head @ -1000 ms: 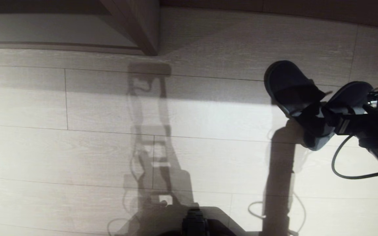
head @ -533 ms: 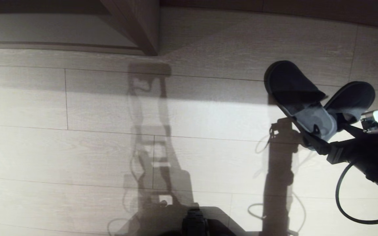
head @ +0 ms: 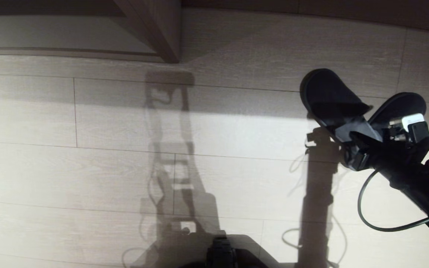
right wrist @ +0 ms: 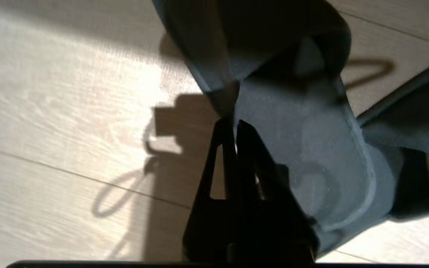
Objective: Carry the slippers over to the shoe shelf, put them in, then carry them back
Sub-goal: Place the slippers on the floor
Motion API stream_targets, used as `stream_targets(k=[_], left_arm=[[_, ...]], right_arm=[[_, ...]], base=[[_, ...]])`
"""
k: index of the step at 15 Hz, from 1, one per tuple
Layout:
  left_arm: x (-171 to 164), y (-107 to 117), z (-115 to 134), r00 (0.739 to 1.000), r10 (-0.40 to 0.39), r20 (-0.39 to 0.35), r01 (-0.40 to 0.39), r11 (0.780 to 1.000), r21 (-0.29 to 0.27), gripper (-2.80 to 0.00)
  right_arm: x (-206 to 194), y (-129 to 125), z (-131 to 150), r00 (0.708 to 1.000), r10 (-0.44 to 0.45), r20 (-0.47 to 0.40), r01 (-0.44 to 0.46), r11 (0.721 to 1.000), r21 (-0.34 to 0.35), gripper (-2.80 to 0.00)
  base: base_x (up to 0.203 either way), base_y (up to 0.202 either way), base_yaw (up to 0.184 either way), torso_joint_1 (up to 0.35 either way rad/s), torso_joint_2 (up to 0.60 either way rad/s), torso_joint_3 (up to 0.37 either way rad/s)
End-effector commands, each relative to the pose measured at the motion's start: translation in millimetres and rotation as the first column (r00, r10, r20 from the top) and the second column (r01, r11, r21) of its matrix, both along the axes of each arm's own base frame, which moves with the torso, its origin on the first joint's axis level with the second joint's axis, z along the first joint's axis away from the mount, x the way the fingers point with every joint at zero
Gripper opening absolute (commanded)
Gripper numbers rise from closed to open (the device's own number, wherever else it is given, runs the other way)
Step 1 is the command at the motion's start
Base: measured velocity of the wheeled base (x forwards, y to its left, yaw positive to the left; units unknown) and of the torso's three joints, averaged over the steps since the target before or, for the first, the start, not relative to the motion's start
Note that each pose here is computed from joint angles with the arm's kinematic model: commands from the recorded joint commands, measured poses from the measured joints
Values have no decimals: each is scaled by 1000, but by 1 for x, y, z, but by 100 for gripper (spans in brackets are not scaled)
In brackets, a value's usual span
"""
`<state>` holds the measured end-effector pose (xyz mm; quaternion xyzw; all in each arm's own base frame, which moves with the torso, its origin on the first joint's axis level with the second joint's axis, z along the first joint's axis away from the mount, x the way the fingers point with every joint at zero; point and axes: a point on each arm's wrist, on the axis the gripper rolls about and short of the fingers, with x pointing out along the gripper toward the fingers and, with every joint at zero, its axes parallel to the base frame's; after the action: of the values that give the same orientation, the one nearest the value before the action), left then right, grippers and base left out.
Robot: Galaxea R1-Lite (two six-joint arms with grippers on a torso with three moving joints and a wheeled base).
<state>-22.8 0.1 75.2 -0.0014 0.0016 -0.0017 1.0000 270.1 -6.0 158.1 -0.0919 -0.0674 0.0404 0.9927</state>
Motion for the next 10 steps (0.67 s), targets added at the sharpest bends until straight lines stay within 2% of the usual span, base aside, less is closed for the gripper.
stream_targets(k=[1,4,10], left_arm=[[0,0,-1,1000,0,0,0,1000,0,-280],[0,0,-1,1000,0,0,0,1000,0,-280],[0,0,0,1000,0,1,0,1000,0,-280]], right_arm=[[7,-2,-4,1000,-8,-3,8,1000,-7,-280],[4,-19,5,996,-75,37,78,994,-72,-280],[43,-18,-26,998,-59,-12,57,995,-84,-280]], base=[[0,0,0,0,0,0],[0,0,0,0,0,0],[0,0,0,0,0,0]])
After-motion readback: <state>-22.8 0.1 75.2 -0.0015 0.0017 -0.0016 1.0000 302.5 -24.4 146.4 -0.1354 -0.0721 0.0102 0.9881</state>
